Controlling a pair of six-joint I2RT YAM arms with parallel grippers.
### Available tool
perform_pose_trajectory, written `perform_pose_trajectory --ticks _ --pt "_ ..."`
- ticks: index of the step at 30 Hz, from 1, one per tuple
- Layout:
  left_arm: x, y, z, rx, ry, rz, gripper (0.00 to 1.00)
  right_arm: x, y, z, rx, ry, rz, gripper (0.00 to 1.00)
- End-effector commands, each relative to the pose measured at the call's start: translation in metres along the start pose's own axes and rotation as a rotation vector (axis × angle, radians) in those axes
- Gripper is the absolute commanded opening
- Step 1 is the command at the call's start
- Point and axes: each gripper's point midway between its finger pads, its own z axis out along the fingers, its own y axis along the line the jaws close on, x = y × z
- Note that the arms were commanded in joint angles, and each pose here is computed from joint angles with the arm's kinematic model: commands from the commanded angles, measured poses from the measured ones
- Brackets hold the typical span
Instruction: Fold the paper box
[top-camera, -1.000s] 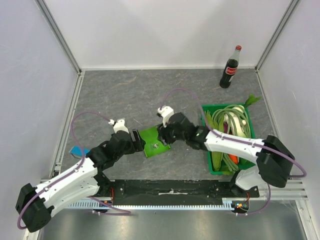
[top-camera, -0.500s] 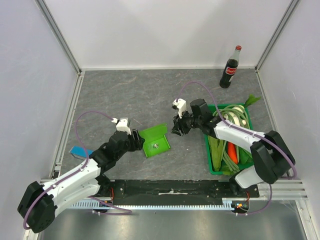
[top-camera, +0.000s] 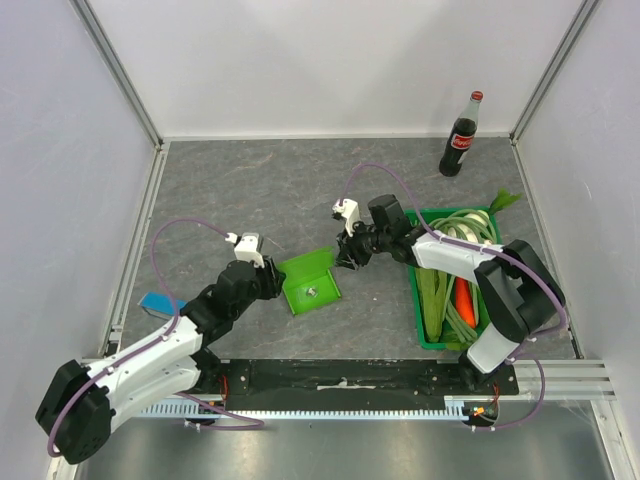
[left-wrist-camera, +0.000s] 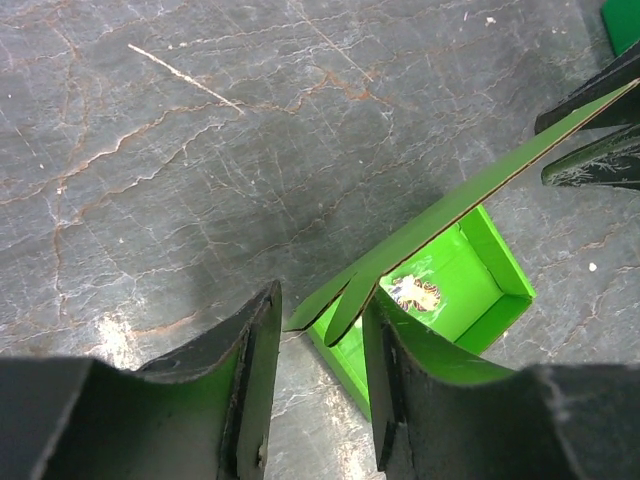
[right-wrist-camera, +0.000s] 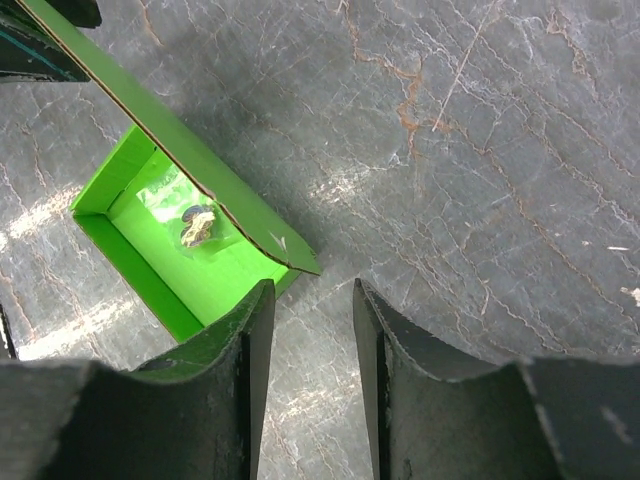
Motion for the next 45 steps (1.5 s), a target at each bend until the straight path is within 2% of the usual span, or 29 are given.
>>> perform_pose_trajectory --ticks 1,18,31,34,40,44,45 --pt "-0.015 -0.005 0.003 0.011 -0.038 0.035 0.43 -0.025 -0.004 0.003 -0.005 -0.071 -0.066 0.43" --pt "-0.013 0.002 -0.002 -0.034 -0.004 0.026 0.35 -0.042 0.016 0.01 -0.066 -0.087 -0.132 0.28" --pt "-0.018 0.0 -0.001 -0.038 -0.01 0.03 0.15 -0.047 0.022 0.001 0.009 -0.112 -0.154 0.1" --pt "-0.024 -0.002 0.0 -0.036 -0.024 0.028 0.1 -0.051 0.025 -0.002 0.025 -0.129 -0.146 0.02" --pt "-0.048 -0.013 0.004 -0.016 -0.096 0.006 0.02 -0.068 0.026 -0.01 0.161 -0.201 -0.143 0.0" --pt "-0.058 -0.019 0.014 -0.016 -0.123 -0.006 0.02 -0.081 0.0 -0.013 0.332 -0.262 -0.01 0.0" --pt "-0.06 -0.021 0.016 -0.012 -0.131 -0.008 0.02 -0.077 -0.014 -0.012 0.425 -0.252 0.028 0.0"
